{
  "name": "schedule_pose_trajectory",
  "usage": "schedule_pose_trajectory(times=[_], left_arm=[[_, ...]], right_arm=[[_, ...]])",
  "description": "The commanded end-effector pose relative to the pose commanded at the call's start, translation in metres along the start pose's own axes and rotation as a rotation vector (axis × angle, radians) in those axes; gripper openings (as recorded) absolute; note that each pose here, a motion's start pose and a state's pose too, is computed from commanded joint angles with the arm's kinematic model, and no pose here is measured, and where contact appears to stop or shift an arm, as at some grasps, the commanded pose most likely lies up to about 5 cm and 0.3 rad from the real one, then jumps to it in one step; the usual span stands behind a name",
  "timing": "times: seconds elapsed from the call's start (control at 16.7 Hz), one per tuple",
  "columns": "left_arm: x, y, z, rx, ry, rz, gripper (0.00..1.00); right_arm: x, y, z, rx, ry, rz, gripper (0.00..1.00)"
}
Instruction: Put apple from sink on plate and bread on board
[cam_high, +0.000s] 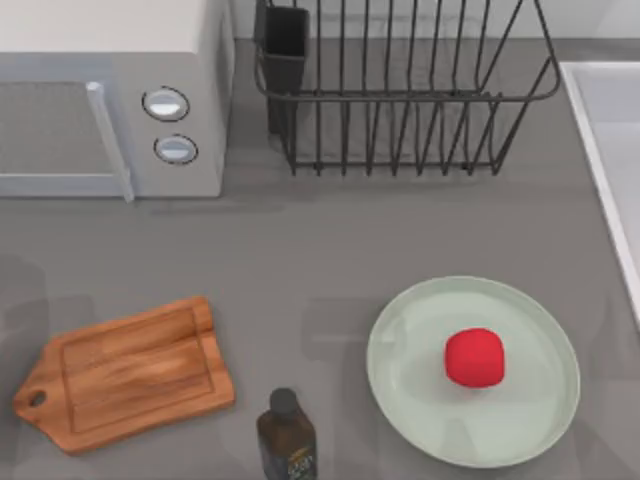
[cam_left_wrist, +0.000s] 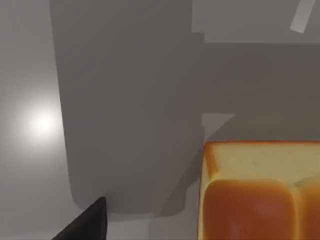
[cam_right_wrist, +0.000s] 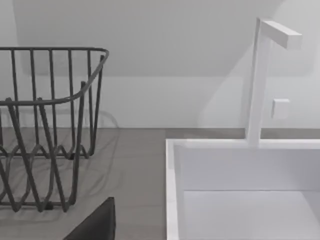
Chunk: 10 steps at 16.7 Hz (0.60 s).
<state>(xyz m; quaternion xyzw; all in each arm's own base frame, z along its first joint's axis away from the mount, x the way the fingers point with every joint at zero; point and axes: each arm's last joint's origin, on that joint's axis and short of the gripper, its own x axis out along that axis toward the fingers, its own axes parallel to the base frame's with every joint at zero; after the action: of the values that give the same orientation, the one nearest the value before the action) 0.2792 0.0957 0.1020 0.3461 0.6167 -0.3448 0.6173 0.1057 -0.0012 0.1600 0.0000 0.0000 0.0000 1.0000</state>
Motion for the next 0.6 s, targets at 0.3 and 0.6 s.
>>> schedule_pose_trajectory(times=[0.3,0.6], left_arm=[[0.0000,0.0000,0.0000,0.000,0.000,0.000,0.62],[0.0000,0.0000,0.0000,0.000,0.000,0.000,0.25]], right_arm=[[0.0000,0.0000,0.0000,0.000,0.000,0.000,1.00],[0.0000,0.0000,0.0000,0.000,0.000,0.000,1.00]])
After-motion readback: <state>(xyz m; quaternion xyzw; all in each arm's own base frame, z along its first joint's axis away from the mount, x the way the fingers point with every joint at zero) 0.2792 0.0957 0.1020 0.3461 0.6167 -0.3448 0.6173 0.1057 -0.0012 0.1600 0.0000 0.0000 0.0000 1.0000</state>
